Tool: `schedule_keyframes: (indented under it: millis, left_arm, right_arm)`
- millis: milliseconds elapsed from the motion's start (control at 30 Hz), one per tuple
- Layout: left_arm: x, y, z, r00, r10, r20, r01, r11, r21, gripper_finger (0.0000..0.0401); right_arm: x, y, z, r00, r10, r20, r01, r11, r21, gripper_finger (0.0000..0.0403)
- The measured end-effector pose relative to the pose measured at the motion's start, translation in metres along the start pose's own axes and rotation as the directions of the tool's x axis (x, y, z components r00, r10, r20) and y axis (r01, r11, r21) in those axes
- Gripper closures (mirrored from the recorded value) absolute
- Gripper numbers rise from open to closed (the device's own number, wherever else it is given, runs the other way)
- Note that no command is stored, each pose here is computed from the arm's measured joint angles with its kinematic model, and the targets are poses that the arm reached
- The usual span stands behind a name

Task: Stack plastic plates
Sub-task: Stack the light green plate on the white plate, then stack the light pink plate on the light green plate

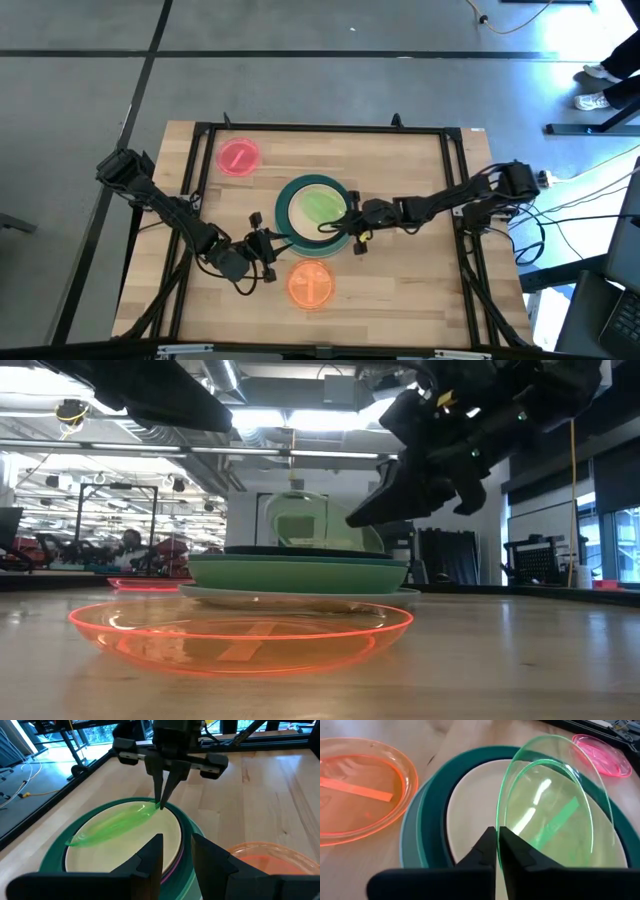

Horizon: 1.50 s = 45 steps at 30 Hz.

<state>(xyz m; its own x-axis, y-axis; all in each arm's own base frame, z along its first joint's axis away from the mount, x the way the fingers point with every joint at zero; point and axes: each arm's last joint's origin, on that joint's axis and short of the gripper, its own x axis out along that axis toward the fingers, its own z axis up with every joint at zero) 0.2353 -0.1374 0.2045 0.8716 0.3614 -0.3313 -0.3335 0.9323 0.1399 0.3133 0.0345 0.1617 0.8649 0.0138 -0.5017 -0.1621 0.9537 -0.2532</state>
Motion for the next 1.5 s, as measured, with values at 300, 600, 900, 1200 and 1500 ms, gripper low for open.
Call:
schedule_keyframes:
  millis: [300, 600, 900, 1200, 1500]
  left_arm:
    - [0.000, 0.000, 0.000, 1.000, 0.000, 0.000, 0.000, 1.000, 0.000, 0.0307]
    - [0.000, 0.000, 0.000, 1.000, 0.000, 0.000, 0.000, 1.000, -0.001, 0.0307]
    - [0.020, 0.016, 0.010, 0.997, -0.040, -0.063, 0.037, 0.998, -0.043, 0.0307]
    - [0.040, 0.058, 0.036, 0.911, 0.034, -0.412, -0.029, 0.999, 0.018, 0.0307]
    - [0.043, 0.101, 0.027, 0.752, 0.216, -0.623, -0.166, 0.976, 0.137, 0.0307]
  right_arm:
    - [0.005, 0.001, -0.002, 1.000, -0.002, 0.011, 0.002, 1.000, 0.002, 0.0332]
    - [-0.013, -0.002, 0.010, 0.998, 0.043, 0.035, -0.043, 0.999, 0.002, 0.0318]
    - [-0.081, -0.005, 0.006, 0.994, 0.101, 0.050, -0.103, 0.994, 0.044, 0.0335]
    - [-0.114, 0.006, -0.056, 0.997, 0.061, 0.047, -0.069, 0.977, 0.201, 0.0336]
    - [-0.113, 0.010, -0.078, 0.999, -0.006, 0.048, -0.005, 0.975, 0.222, 0.0336]
